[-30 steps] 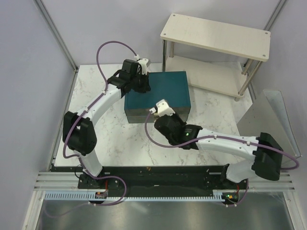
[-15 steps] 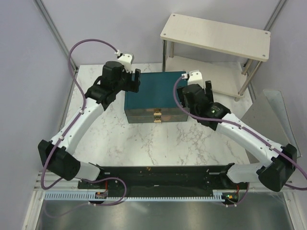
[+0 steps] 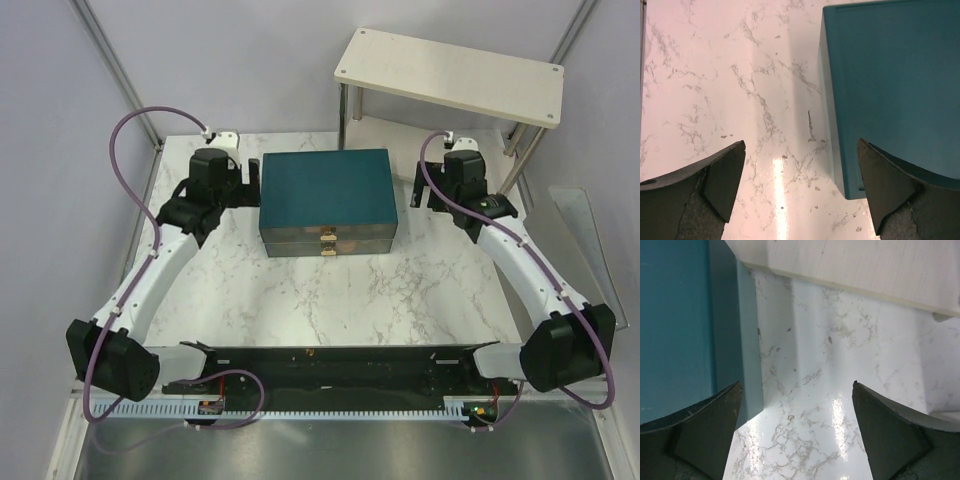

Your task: Organize the makeup

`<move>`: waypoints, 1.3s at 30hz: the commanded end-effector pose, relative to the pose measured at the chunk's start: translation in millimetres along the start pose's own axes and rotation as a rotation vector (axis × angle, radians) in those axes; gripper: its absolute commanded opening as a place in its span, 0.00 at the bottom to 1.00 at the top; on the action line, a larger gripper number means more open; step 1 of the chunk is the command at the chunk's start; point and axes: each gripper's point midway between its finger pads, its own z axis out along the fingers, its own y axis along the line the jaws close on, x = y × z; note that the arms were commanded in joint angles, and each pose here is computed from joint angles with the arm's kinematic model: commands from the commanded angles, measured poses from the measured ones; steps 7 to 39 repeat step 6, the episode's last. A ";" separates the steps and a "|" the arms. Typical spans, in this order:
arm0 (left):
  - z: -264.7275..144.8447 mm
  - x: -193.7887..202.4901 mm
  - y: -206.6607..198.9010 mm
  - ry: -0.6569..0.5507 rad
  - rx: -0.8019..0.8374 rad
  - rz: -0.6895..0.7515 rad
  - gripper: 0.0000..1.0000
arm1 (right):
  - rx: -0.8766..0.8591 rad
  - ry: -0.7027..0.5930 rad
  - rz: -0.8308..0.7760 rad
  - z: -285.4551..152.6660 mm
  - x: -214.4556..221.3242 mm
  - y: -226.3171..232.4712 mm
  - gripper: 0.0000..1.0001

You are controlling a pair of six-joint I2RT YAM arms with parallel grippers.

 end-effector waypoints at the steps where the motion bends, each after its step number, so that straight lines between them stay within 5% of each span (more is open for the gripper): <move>1: 3.1 19.5 4.8 0.049 -0.037 -0.074 0.99 | -0.110 0.066 0.156 19.1 17.0 10.6 0.98; 39: 8.2 29.2 -0.8 0.076 -0.004 -0.074 0.99 | -0.118 0.099 0.190 35.0 28.7 3.4 0.98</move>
